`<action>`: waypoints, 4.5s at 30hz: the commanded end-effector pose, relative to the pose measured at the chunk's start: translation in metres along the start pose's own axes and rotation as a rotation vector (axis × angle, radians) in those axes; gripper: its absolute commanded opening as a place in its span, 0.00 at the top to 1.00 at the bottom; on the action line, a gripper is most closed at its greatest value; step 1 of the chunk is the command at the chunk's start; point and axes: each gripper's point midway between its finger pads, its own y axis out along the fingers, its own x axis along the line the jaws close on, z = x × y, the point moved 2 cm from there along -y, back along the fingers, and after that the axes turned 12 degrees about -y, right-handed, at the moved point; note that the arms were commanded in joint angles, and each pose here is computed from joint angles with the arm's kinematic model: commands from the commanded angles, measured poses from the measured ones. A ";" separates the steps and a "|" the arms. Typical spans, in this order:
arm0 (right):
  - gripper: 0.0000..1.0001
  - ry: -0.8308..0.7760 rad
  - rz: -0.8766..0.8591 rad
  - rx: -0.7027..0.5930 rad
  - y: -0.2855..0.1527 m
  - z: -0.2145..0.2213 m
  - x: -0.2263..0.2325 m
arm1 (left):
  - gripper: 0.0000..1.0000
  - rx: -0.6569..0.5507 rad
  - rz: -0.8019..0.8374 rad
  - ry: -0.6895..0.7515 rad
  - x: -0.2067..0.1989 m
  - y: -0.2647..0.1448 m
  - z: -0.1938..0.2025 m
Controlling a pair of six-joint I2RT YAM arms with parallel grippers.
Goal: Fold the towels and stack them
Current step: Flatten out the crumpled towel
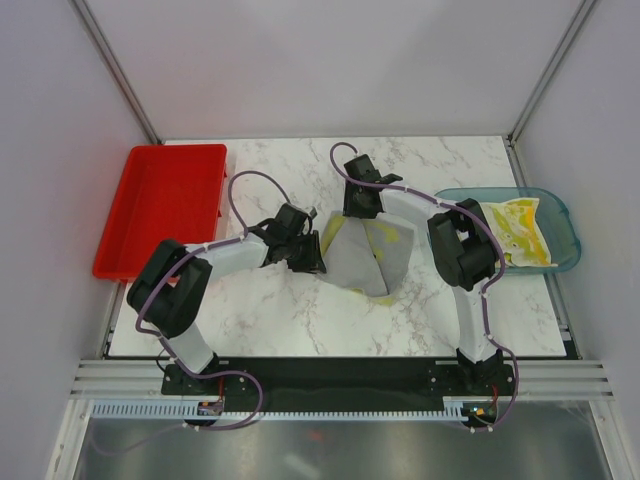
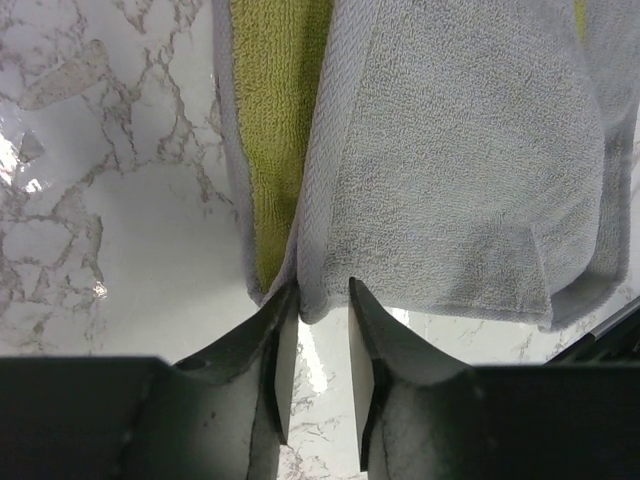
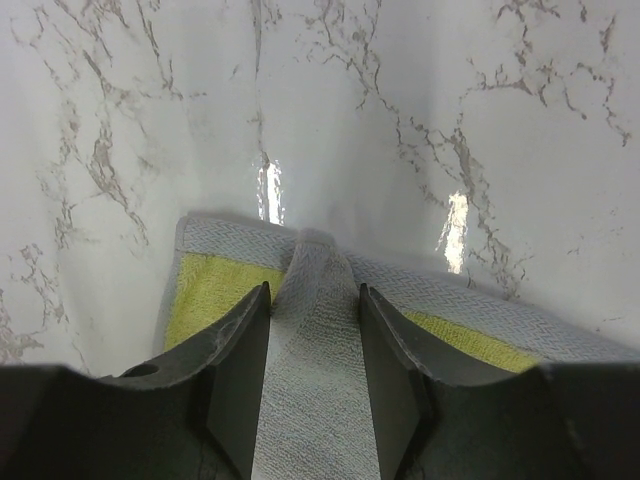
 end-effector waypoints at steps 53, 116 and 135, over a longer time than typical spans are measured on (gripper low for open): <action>1.00 0.383 -0.697 -0.980 -0.500 -0.048 -0.032 | 0.98 -0.562 0.545 0.493 -0.171 -0.376 -0.028; 0.44 0.133 -0.156 -0.402 -0.098 -0.136 -0.072 | 0.27 -0.410 0.147 0.293 -0.095 -0.095 -0.201; 0.69 -0.092 -0.177 -0.245 -0.203 0.041 -0.058 | 0.31 -0.074 -0.078 0.051 -0.002 -0.006 0.033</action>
